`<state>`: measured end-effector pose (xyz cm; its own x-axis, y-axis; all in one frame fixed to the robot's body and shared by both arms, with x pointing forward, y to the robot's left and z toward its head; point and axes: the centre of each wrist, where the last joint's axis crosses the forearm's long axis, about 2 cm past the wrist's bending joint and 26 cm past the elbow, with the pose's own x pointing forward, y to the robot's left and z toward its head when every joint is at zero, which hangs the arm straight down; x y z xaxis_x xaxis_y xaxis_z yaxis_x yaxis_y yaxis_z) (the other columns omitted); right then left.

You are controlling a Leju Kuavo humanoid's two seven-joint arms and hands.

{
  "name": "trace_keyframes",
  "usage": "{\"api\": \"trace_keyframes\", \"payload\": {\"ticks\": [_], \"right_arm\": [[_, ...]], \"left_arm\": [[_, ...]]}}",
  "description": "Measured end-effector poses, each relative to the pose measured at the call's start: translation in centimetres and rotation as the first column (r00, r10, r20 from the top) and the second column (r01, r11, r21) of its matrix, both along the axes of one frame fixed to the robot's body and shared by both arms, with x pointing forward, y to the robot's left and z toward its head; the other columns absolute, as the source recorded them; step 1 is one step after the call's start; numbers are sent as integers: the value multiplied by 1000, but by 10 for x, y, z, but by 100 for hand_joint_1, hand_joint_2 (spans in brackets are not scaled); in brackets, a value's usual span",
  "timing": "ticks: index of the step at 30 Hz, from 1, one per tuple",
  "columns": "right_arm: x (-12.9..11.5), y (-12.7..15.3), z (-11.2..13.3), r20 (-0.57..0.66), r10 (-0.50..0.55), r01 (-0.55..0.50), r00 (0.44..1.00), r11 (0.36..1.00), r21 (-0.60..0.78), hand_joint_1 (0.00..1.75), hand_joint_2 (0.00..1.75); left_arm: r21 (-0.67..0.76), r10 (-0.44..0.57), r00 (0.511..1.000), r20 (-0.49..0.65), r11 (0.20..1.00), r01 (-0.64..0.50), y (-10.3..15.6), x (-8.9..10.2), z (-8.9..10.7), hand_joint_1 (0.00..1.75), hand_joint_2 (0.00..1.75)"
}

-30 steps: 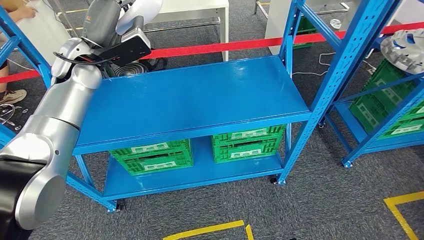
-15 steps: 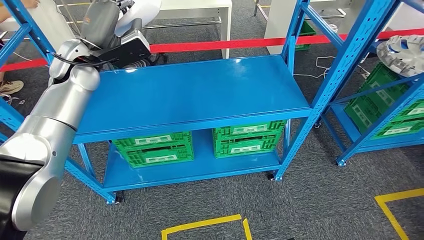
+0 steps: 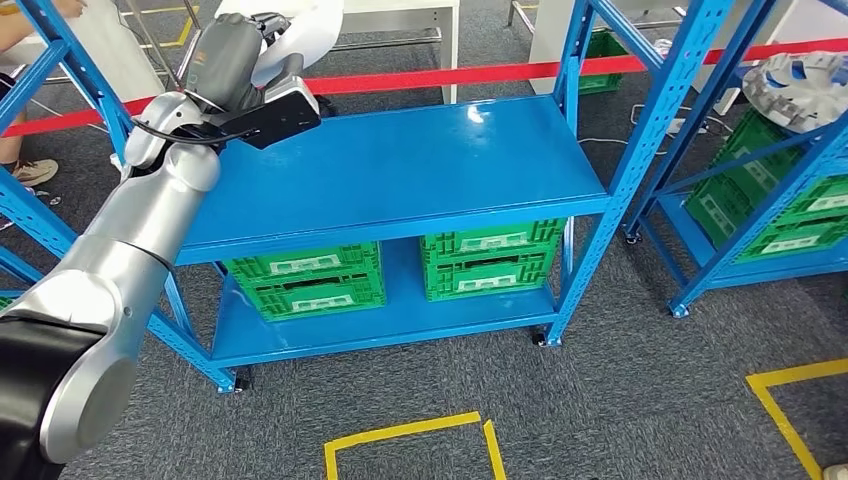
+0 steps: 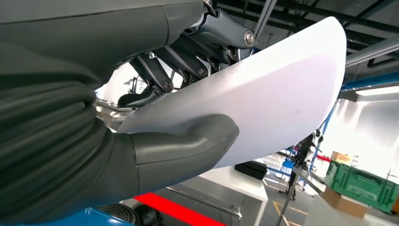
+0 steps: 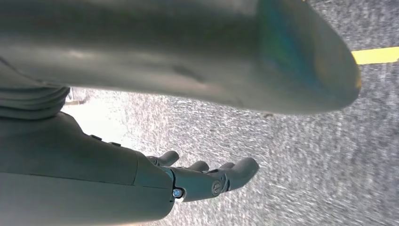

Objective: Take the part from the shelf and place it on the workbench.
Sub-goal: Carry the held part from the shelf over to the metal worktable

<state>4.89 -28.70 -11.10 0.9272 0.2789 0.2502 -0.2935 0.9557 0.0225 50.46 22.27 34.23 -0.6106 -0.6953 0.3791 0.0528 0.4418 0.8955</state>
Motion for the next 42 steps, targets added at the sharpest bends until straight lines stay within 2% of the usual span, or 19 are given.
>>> {"api": "trace_keyframes", "payload": {"ticks": [6, 16, 36, 42], "right_arm": [[-1, 0, 0, -4, -5, 5, 1000, 1000, 1, 0, 0], [-1, 0, 0, -4, -8, 8, 1000, 1000, 5, 0, 0], [-1, 4, 0, -9, -10, 10, 1000, 1000, 12, 0, 0], [-1, 5, 0, -9, -10, 10, 1000, 1000, 15, 0, 0]], "left_arm": [[2, 5, 1000, -17, 1000, -5, 0, 0, -5, 175, 175], [6, -14, 1000, 8, 1000, 14, -11, 0, 9, 175, 175], [-6, -29, 1000, 11, 1000, 29, -12, -1, 8, 175, 175], [-12, -44, 999, 24, 999, 44, -14, -1, 13, 175, 175]]}}
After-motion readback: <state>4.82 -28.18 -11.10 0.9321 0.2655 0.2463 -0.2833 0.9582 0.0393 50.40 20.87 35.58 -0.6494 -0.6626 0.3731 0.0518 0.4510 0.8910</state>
